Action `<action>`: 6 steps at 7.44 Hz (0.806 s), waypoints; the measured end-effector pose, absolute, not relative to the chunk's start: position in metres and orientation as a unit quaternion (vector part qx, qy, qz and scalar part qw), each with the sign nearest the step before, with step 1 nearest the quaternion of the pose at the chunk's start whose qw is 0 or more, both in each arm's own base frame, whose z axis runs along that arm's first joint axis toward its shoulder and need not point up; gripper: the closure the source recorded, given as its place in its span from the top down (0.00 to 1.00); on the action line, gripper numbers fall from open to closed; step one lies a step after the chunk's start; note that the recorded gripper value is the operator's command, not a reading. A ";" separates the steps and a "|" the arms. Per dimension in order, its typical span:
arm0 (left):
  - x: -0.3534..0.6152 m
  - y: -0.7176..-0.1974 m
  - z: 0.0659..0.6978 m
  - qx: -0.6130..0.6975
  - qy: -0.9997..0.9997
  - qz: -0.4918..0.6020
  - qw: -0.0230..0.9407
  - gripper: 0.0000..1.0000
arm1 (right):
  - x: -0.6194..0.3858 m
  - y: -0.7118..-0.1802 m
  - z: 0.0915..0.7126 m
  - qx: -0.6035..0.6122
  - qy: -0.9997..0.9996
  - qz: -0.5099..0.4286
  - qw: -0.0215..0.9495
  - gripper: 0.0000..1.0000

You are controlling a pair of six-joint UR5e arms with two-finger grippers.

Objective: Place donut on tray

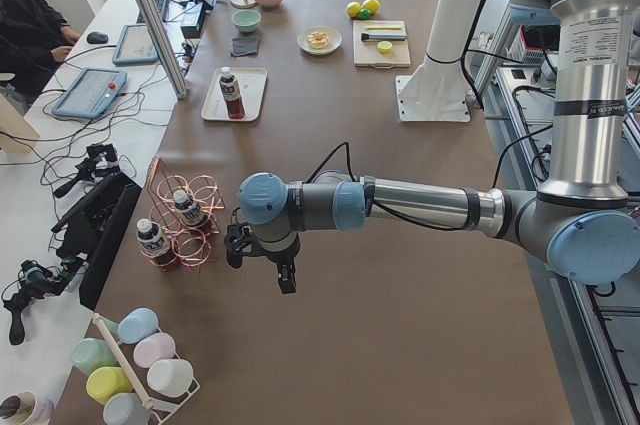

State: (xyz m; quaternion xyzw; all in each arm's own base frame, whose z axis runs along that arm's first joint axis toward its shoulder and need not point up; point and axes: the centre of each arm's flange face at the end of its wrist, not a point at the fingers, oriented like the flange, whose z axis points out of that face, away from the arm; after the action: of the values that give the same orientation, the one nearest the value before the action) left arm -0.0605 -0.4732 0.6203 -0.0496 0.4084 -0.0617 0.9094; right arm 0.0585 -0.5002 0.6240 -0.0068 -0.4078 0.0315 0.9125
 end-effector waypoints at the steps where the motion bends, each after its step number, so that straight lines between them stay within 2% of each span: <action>1: -0.060 -0.473 0.621 -0.050 0.408 -0.062 0.909 0.98 | 0.058 -0.501 0.623 -0.006 -0.408 0.031 0.913 1.00; 6: -0.060 -0.473 0.621 -0.050 0.408 -0.062 0.909 0.98 | 0.059 -0.498 0.621 0.000 -0.407 0.022 0.913 1.00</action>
State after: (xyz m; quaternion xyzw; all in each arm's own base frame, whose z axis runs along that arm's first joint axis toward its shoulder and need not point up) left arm -0.0605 -0.4730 0.6209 -0.0501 0.4083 -0.0619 0.9093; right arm 0.0589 -0.4979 0.6210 0.0004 -0.4067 0.0221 0.9133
